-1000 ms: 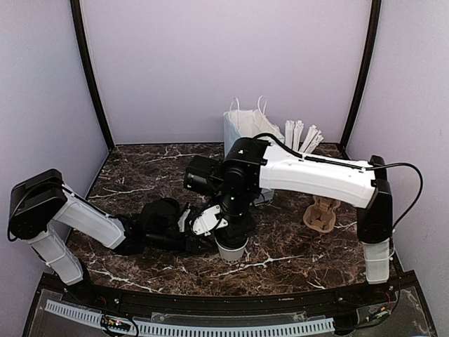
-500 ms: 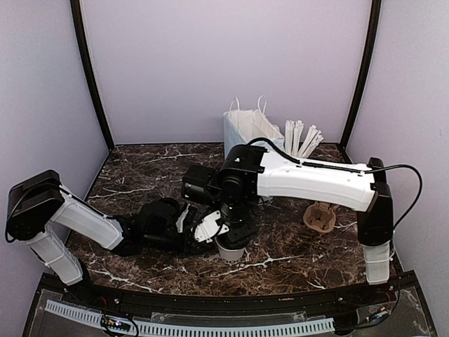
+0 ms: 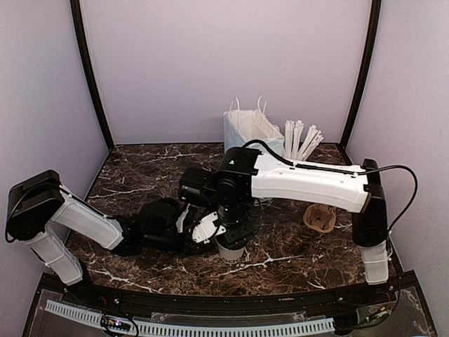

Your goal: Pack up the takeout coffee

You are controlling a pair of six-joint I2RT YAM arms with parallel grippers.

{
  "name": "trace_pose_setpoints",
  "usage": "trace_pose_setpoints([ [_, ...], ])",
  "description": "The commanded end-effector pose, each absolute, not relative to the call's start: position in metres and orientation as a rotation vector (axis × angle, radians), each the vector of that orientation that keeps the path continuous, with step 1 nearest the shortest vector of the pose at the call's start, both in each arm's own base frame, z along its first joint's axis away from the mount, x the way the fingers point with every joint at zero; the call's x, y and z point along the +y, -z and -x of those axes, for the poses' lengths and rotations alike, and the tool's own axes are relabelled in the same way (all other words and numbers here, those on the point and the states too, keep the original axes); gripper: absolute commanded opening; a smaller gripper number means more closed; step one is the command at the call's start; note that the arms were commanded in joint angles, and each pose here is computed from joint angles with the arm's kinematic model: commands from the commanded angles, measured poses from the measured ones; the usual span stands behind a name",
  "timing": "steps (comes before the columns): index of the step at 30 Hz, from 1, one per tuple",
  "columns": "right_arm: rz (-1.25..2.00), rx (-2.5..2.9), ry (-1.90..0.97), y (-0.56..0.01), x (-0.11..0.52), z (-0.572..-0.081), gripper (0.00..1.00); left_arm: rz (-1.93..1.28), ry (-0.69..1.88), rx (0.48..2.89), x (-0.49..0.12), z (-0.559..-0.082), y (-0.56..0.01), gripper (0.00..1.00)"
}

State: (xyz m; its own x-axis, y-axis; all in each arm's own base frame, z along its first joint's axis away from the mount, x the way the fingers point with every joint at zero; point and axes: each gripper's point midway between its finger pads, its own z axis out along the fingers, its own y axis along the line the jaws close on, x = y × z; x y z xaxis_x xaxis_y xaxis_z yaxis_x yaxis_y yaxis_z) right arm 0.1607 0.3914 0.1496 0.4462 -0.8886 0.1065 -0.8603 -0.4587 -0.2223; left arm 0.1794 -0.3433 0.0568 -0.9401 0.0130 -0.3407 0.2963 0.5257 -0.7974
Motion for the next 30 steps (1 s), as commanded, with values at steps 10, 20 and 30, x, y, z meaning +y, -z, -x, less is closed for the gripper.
trace_pose_setpoints([
  [10, 2.495, 1.517, 0.319, -0.169, 0.403, -0.166, 0.95, -0.283, 1.363, 2.471, -0.340, -0.176, -0.057, 0.42],
  [20, 2.383, 1.544, 0.206, -0.220, 0.370, -0.163, 0.95, -0.359, 1.121, 2.492, -0.321, -0.187, -0.083, 0.44],
  [30, 1.982, 1.816, -0.328, -0.289, 0.296, -0.220, 0.84, -0.328, 1.230, 2.336, -0.310, -0.201, -0.163, 0.47],
])
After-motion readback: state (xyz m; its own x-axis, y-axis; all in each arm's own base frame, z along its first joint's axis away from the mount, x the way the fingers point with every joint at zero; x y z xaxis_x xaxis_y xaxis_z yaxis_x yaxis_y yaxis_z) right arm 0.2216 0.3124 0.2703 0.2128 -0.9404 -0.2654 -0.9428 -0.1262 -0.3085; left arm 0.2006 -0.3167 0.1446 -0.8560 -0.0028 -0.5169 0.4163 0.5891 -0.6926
